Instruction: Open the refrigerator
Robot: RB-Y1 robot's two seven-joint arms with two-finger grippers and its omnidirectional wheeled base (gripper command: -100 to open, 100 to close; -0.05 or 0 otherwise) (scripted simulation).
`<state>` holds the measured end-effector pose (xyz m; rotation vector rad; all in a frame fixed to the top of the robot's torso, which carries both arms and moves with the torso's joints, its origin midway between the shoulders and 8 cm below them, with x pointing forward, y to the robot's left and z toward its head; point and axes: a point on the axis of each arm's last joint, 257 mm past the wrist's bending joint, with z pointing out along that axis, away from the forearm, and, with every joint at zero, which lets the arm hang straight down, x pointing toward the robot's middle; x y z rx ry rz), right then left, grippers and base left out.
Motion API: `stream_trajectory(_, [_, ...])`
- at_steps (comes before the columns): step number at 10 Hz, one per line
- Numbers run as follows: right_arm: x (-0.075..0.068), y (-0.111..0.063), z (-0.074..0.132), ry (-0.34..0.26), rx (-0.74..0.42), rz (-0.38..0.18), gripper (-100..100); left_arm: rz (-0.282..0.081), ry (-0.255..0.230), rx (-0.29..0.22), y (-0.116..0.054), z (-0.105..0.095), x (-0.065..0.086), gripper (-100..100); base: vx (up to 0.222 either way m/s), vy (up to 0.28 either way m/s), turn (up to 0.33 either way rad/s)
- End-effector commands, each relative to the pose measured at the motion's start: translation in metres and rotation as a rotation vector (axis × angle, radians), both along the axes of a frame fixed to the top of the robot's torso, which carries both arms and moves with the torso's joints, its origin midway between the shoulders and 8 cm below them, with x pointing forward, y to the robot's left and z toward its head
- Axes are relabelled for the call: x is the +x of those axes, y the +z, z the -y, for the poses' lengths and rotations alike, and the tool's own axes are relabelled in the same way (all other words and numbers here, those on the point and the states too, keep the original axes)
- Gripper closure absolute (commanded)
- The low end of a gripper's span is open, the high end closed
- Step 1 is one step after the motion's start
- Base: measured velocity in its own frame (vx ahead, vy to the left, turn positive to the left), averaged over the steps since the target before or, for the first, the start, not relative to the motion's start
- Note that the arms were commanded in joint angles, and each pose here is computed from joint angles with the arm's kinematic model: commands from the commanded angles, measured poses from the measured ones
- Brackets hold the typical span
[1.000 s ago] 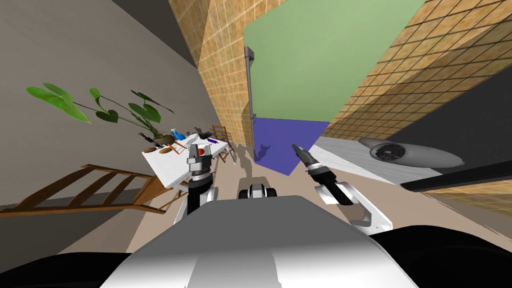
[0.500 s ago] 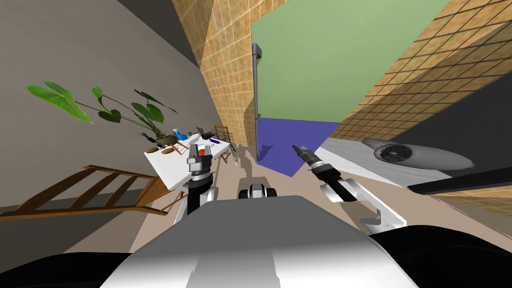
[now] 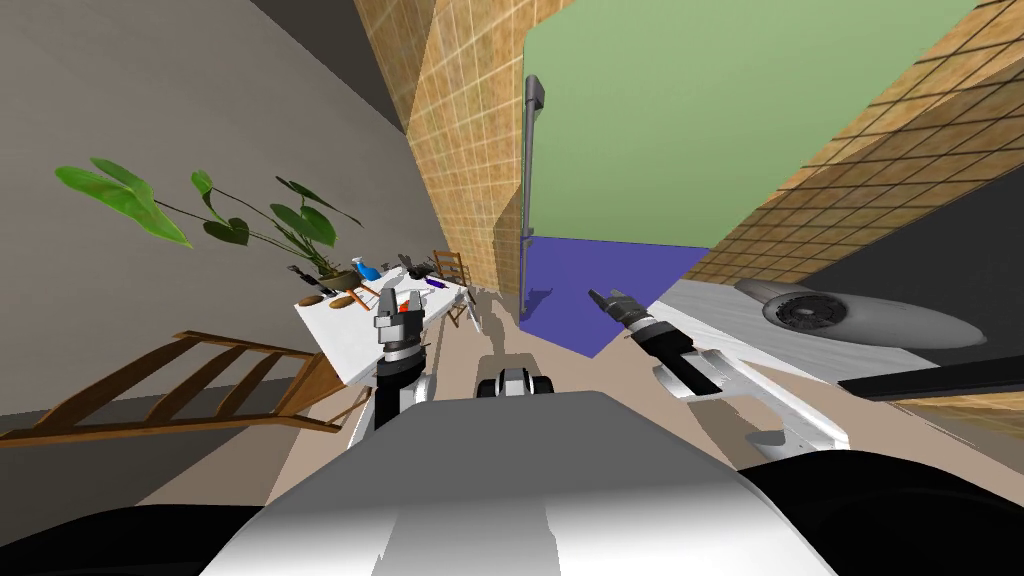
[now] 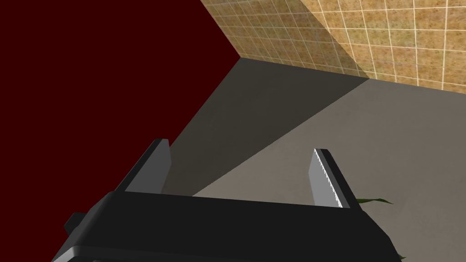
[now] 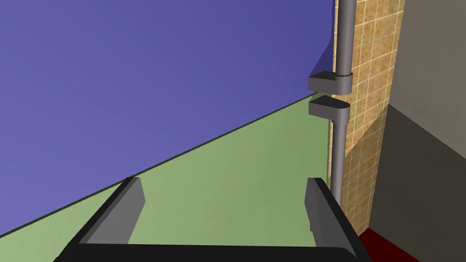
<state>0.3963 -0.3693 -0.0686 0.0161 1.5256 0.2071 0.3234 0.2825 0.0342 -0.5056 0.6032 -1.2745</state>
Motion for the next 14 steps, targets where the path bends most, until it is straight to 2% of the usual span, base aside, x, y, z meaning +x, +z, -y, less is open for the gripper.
stream_trajectory(1, [0.006, 0.002, 0.017, -0.029, -0.109, -0.019, -100, 0.0, 0.0, 0.0, 0.0, 0.0, 0.0, 0, 0.065, 0.089, 0.045])
stream_trajectory(2, [0.007, 0.002, 0.016, -0.025, -0.115, -0.02, -100, 0.0, 0.0, 0.0, 0.0, 0.0, 0.0, 0, 0.05, 0.075, 0.026])
stream_trajectory(4, [0.013, 0.007, 0.039, -0.074, -0.23, -0.035, -100, 0.0, 0.0, 0.0, 0.0, 0.0, 0.0, 0, 0.05, 0.127, 0.079])
stream_trajectory(5, [0.015, 0.009, 0.037, -0.063, -0.247, -0.038, -100, 0.0, 0.0, 0.0, 0.0, 0.0, 0.0, 0, 0.069, 0.117, 0.017])
stream_trajectory(6, [0.018, 0.012, 0.048, -0.088, -0.299, -0.043, -100, 0.0, 0.0, 0.0, 0.0, 0.0, 0.0, 0, 0.083, 0.123, 0.059])
stream_trajectory(7, [0.019, 0.013, 0.047, -0.082, -0.308, -0.044, -100, 0.0, 0.0, 0.0, 0.0, 0.0, 0.0, 0, 0.073, 0.085, 0.035])
stream_trajectory(9, [0.026, 0.023, 0.068, -0.128, -0.413, -0.051, -100, 0.0, 0.0, 0.0, 0.0, 0.0, 0.0, 0, 0.095, 0.11, 0.095])
stream_trajectory(10, [0.027, 0.024, 0.066, -0.121, -0.423, -0.052, -100, 0.0, 0.0, 0.0, 0.0, 0.0, 0.0, 0, 0.09, 0.096, 0.029])
stream_trajectory(13, [0.039, 0.045, 0.093, -0.186, -0.565, -0.052, -100, 0.0, 0.0, 0.0, 0.0, 0.0, 0.0, 0, 0.1, 0.141, 0.102])
stream_trajectory(14, [0.04, 0.046, 0.091, -0.18, -0.573, -0.052, -100, 0.0, 0.0, 0.0, 0.0, 0.0, 0.0, 0, 0.083, 0.102, 0.037])
